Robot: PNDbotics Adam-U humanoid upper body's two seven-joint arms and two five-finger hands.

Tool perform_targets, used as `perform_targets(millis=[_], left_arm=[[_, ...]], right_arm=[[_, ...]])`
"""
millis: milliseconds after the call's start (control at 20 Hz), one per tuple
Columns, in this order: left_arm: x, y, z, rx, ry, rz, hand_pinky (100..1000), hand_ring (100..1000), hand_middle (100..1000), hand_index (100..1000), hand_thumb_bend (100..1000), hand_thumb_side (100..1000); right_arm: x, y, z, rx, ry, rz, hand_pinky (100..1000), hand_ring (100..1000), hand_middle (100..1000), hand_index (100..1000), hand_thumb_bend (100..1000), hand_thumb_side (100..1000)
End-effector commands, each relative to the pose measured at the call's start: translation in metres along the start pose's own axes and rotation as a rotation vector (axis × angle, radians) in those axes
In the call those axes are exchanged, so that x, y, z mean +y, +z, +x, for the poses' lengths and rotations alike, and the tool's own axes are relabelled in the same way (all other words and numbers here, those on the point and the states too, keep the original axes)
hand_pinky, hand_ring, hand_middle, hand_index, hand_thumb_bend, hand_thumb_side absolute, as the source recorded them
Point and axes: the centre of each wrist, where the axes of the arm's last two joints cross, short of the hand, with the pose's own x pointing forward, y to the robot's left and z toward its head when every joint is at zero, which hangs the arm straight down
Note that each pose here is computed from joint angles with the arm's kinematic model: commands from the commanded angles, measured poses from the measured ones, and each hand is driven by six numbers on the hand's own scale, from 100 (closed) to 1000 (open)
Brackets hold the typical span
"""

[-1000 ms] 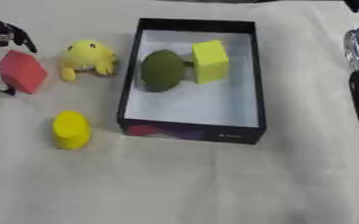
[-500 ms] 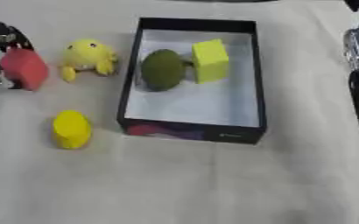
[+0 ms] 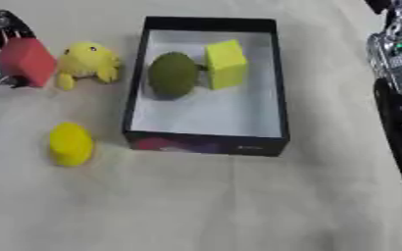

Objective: Pick up objects on the table and place them in the box.

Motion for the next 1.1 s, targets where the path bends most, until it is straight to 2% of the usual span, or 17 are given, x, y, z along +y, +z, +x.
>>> perform_targets(millis=[50,350,650,800,1100], left_arm=[[0.032,0.021,0.009,-0.026,-0.057,0.09,593,589,593,681,262,100],[0.058,0.017,0.047,-0.171,-0.09,0.17,591,585,591,681,257,100],[0.082,-0.002,0.108,-0.379,-0.155,0.193,592,580,588,681,259,100],[0.088,-0.011,0.133,-0.477,-0.159,0.199,588,572,581,676,263,100],[0.087,-0.028,0.172,-0.594,-0.189,0.137,586,570,578,671,267,100]], right_arm=[[-0.003,-0.002,0.012,-0.043,-0.01,-0.016,798,732,723,828,279,395],[0.004,0.006,0.011,-0.048,-0.018,-0.003,798,732,723,828,277,391],[0.016,0.017,0.014,-0.072,-0.017,0.029,798,733,724,829,275,381],[0.021,0.022,0.017,-0.087,-0.016,0.041,798,734,725,829,276,376],[0.028,0.03,0.021,-0.105,-0.017,0.055,798,734,725,829,275,373]])
